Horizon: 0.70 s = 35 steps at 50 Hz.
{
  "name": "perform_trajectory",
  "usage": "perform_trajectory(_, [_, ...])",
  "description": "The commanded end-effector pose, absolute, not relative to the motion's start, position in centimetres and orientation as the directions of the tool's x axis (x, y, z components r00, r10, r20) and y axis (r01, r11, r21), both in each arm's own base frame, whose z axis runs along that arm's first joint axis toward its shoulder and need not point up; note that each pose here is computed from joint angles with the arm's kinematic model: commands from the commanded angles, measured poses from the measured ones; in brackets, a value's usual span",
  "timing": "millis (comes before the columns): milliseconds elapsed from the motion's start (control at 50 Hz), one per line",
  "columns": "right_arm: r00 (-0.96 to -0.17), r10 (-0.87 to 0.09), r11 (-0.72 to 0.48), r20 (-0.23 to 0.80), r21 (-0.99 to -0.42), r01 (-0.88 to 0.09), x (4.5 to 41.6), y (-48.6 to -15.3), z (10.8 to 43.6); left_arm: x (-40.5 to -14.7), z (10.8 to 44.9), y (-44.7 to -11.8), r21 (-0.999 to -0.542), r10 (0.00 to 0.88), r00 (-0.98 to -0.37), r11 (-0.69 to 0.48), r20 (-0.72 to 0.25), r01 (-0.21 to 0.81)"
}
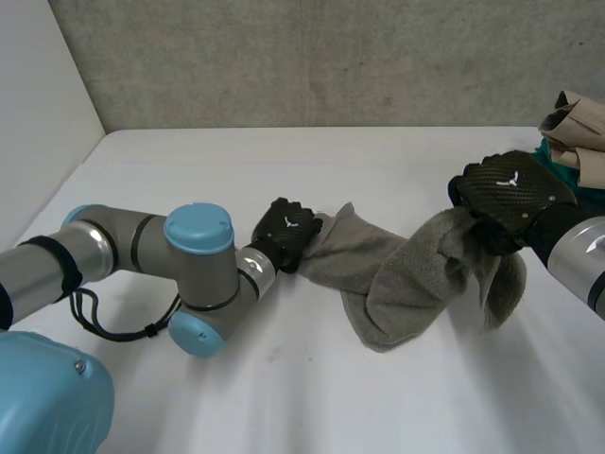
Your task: Fold the laundry.
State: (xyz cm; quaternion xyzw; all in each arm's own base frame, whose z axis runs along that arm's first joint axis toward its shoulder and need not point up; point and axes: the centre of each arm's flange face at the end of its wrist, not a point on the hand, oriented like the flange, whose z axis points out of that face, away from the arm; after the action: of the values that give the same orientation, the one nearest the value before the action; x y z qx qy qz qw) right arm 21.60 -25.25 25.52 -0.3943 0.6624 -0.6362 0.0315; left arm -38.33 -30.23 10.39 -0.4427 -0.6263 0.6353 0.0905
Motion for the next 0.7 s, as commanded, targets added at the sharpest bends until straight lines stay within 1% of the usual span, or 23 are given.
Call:
perform_trajectory(20, [-0.707,-0.518,-0.168,0.481,-0.868,-0.467,21.4,-26.2,27.8,-36.7,19.8,-28.0,-0.879,0.522,-0.708,-0.258,-0.476,0.400])
perform_trajectory(60, [-0.709,-0.508,-0.182,0.489,-0.866,-0.466,21.3,-26.2,28.4,-36.3,21.8,-27.0,-0.886,0.516,-0.719,-0.276,-0.465,0.373])
perform_trajectory(80, [-0.707,-0.501,-0.196,0.499,-0.861,-0.469,21.3,-26.0,29.1,-35.5,24.3,-26.0,-0.892,0.502,-0.739,-0.300,-0.450,0.339])
perform_trajectory(120, [-0.707,-0.496,-0.207,0.505,-0.859,-0.468,21.2,-25.6,30.0,-34.7,26.9,-24.8,-0.897,0.489,-0.759,-0.326,-0.430,0.299])
perform_trajectory(140, [-0.707,-0.491,-0.218,0.509,-0.857,-0.467,21.1,-25.1,30.9,-33.8,29.3,-23.5,-0.902,0.481,-0.778,-0.349,-0.405,0.254])
perform_trajectory(180, [-0.710,-0.483,-0.221,0.513,-0.856,-0.468,20.9,-24.8,31.8,-32.9,31.4,-22.1,-0.906,0.478,-0.795,-0.370,-0.375,0.205])
perform_trajectory(200, [-0.714,-0.475,-0.223,0.515,-0.855,-0.469,20.5,-24.6,32.7,-32.0,33.2,-20.7,-0.909,0.481,-0.805,-0.384,-0.347,0.162])
perform_trajectory(260, [-0.727,-0.446,-0.217,0.522,-0.851,-0.478,19.5,-24.8,34.2,-30.6,35.1,-19.0,-0.912,0.483,-0.815,-0.391,-0.320,0.126])
perform_trajectory(280, [-0.729,-0.438,-0.218,0.527,-0.849,-0.482,19.2,-24.9,34.6,-29.7,36.2,-18.0,-0.913,0.484,-0.820,-0.393,-0.306,0.109])
perform_trajectory(340, [-0.721,-0.400,-0.243,0.565,-0.824,-0.511,18.3,-25.3,35.8,-28.8,37.0,-16.9,-0.922,0.490,-0.824,-0.375,-0.284,0.095])
perform_trajectory(400, [-0.699,-0.402,-0.272,0.591,-0.806,-0.525,18.5,-25.8,35.9,-28.3,36.6,-16.5,-0.945,0.512,-0.823,-0.315,-0.247,0.087])
perform_trajectory(440, [-0.682,-0.411,-0.294,0.605,-0.796,-0.529,18.9,-27.1,35.4,-28.2,35.7,-16.7,-0.960,0.525,-0.822,-0.267,-0.221,0.087])
perform_trajectory(480, [-0.678,-0.427,-0.292,0.598,-0.801,-0.523,19.4,-29.0,34.1,-28.4,34.7,-17.1,-0.968,0.534,-0.819,-0.234,-0.210,0.095])
perform_trajectory(500, [-0.668,-0.441,-0.306,0.600,-0.800,-0.516,20.4,-30.8,32.6,-28.8,33.1,-17.8,-0.974,0.540,-0.816,-0.191,-0.206,0.120])
perform_trajectory(540, [-0.653,-0.453,-0.333,0.607,-0.795,-0.508,22.0,-32.1,31.1,-29.2,31.4,-18.8,-0.978,0.545,-0.813,-0.150,-0.206,0.147])
perform_trajectory(560, [-0.650,-0.442,-0.363,0.618,-0.786,-0.500,23.5,-33.1,30.1,-29.3,30.6,-19.4,-0.979,0.542,-0.815,-0.129,-0.205,0.160])
perform_trajectory(580, [-0.659,-0.417,-0.377,0.626,-0.779,-0.502,24.0,-33.7,29.8,-29.2,29.0,-21.3,-0.978,0.520,-0.828,-0.089,-0.207,0.189])
perform_trajectory(600, [-0.665,-0.399,-0.385,0.631,-0.774,-0.503,24.3,-34.2,29.4,-29.1,28.2,-22.1,-0.977,0.509,-0.835,-0.070,-0.209,0.202])
perform_trajectory(620, [-0.680,-0.352,-0.406,0.643,-0.760,-0.508,25.1,-35.4,28.6,-28.9,27.6,-23.1,-0.976,0.497,-0.842,-0.055,-0.209,0.210])
perform_trajectory(640, [-0.688,-0.340,-0.409,0.640,-0.760,-0.505,25.4,-36.1,27.8,-28.5,26.3,-25.0,-0.975,0.469,-0.859,-0.027,-0.205,0.218])
perform_trajectory(680, [-0.705,-0.325,-0.415,0.630,-0.765,-0.493,26.3,-37.4,25.8,-28.5,25.0,-26.5,-0.974,0.452,-0.868,-0.008,-0.205,0.226])
perform_trajectory(700, [-0.713,-0.309,-0.445,0.629,-0.758,-0.477,26.9,-38.7,24.2,-28.5,24.5,-27.2,-0.973,0.445,-0.871,-0.006,-0.210,0.232])
